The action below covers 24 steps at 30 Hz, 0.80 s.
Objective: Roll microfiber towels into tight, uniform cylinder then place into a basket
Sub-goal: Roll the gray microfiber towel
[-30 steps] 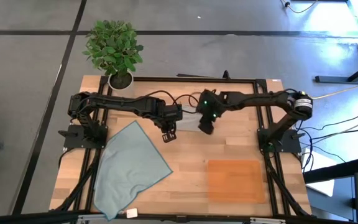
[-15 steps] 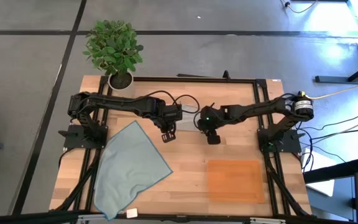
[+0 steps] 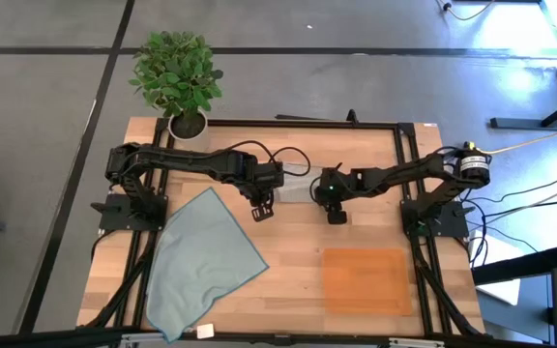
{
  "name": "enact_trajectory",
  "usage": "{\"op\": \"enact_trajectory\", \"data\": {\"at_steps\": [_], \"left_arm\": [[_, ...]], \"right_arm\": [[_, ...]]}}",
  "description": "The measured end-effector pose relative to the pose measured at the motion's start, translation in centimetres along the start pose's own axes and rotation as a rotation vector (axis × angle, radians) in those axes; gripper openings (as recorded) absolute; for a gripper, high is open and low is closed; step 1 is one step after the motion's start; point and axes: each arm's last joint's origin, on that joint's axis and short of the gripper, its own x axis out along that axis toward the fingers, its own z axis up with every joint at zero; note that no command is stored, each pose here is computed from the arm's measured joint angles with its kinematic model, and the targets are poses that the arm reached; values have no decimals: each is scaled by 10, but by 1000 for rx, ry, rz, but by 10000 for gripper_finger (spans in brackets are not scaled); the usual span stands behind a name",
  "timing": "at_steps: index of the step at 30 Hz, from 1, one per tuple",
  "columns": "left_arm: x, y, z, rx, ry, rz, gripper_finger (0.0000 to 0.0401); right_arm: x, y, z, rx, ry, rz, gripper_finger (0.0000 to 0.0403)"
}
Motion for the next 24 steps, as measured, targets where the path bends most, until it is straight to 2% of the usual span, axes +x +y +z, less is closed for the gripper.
{"op": "enact_trajectory", "data": {"at_steps": [5, 9, 15, 20, 24], "left_arm": [[0, -2, 0, -17, -11, -5, 41], [14, -10, -6, 81, -4, -9, 41], [37, -16, -10, 206, -118, -43, 41], [52, -16, -13, 234, -203, -60, 41], [58, -15, -15, 269, -229, -60, 41]], "right_arm": [[0, 0, -1, 2, 0, 0, 163], [1, 0, -1, 2, 0, 1, 144], [1, -1, 1, 26, -15, -13, 85], [1, -1, 1, 29, -19, -10, 20], [1, -1, 1, 29, -23, -3, 16]]}}
